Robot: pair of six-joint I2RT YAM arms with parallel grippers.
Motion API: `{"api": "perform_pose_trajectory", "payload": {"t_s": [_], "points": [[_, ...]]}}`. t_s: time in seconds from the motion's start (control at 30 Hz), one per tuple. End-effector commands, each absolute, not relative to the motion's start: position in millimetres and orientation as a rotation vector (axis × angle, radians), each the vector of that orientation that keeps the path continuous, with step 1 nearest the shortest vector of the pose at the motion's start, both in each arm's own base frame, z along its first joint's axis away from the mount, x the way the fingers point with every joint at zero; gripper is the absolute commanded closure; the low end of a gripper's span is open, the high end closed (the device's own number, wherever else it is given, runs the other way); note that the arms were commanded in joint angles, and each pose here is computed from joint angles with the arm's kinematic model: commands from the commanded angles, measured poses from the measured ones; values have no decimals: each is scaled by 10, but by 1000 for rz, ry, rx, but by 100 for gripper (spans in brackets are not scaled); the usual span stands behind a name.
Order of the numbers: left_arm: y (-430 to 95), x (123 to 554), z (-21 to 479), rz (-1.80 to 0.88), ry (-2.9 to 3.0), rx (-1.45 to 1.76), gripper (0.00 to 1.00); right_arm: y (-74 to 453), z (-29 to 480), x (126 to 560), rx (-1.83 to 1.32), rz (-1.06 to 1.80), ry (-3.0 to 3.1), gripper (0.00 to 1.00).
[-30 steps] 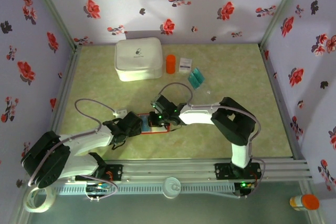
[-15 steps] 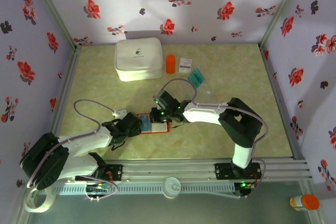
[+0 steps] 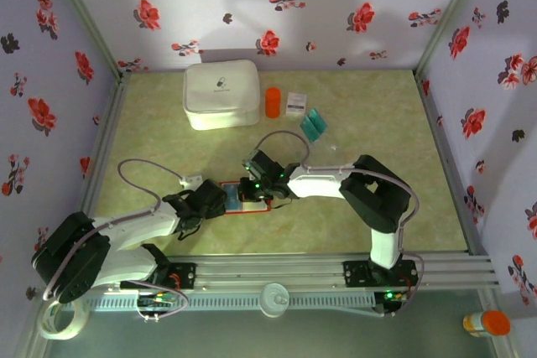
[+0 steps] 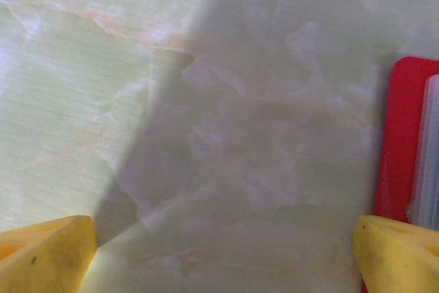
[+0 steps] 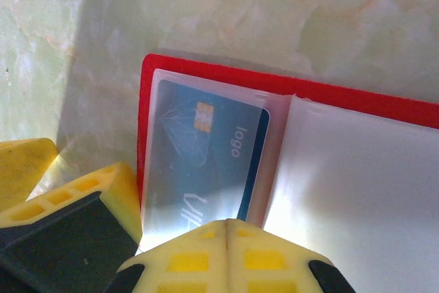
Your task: Put the credit cards into the card holder
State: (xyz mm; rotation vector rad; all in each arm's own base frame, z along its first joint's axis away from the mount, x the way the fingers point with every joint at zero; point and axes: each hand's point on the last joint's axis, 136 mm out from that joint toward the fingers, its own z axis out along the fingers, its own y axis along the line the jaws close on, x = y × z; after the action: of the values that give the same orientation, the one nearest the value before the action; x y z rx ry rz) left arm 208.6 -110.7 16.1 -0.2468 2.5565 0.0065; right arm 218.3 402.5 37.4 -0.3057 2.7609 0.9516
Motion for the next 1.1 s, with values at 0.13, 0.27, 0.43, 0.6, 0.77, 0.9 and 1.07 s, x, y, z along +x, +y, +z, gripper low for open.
{"api": "perform_pose_trajectory", "payload": {"t_s": [0.13,0.27,0.43,0.6,0.77,0.9,1.07], "points": [[-1120,1999,27,-30,2604,-243,3,4169,497,2135,-318,1025,2719,100],[-1127,2005,34,-31,2603,-239,3,4189,390,2102,-312,1025,2737,100],[-1128,2006,38,-29,2604,-237,3,4138,256,2088,-295,999,2755,100],[-1135,2012,59,-34,2600,-238,3,4104,201,2077,-292,983,2770,100],[-1160,2035,123,-51,2591,-236,3,4080,263,2087,-299,989,2766,100],[-1195,2063,220,-80,2574,-235,3,4044,560,2145,-316,1008,2710,100],[-1243,2115,396,-127,2538,-236,3,3840,904,2202,-325,960,2646,95]]}}
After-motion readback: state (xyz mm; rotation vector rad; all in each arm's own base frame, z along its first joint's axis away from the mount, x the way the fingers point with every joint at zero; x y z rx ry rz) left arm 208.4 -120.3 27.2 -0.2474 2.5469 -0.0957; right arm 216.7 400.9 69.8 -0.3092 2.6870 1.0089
